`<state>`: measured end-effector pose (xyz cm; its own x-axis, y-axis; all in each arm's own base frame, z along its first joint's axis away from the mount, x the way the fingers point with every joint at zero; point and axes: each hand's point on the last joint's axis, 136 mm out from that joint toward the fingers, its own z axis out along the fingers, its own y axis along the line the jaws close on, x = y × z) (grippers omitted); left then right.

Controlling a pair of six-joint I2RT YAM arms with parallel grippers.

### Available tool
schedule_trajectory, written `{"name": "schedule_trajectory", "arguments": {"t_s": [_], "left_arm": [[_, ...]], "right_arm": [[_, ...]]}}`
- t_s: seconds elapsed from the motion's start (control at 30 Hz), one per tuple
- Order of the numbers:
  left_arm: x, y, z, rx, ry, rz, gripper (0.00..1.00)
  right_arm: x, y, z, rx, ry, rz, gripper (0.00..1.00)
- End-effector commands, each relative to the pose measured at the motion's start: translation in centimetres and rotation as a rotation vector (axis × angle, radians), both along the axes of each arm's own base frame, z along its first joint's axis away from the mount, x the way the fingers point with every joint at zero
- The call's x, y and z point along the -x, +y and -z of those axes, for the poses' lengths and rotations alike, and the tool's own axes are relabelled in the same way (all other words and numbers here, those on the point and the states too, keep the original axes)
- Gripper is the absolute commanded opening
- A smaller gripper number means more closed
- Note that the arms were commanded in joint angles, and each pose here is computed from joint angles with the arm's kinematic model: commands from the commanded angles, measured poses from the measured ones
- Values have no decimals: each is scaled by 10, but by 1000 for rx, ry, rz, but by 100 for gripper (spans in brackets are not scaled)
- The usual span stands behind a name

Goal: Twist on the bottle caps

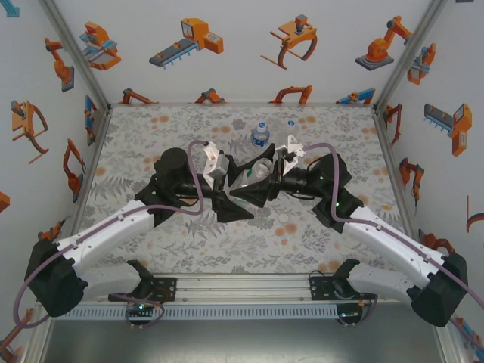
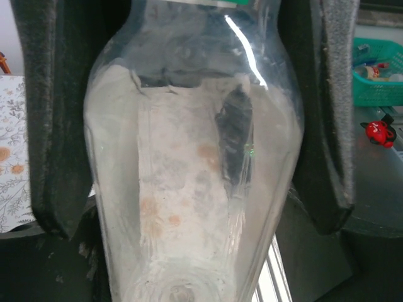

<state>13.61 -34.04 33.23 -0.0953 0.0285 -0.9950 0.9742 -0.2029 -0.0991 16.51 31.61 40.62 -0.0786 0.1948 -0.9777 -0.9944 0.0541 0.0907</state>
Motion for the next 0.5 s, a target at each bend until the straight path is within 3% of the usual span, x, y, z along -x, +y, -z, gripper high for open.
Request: {"name": "schedule_trajectory", "arguments": {"t_s": [0.0, 0.33, 0.47], "left_arm": [[4, -1, -23, 55, -34, 12, 70], [6, 0, -24, 53, -37, 13, 55], [7, 2, -21, 37, -47, 12, 44]], "right_arm": [[7, -9, -23, -71, -54, 8, 20], [9, -11, -26, -86, -53, 4, 18], [9, -12, -27, -90, -55, 8, 18]]}}
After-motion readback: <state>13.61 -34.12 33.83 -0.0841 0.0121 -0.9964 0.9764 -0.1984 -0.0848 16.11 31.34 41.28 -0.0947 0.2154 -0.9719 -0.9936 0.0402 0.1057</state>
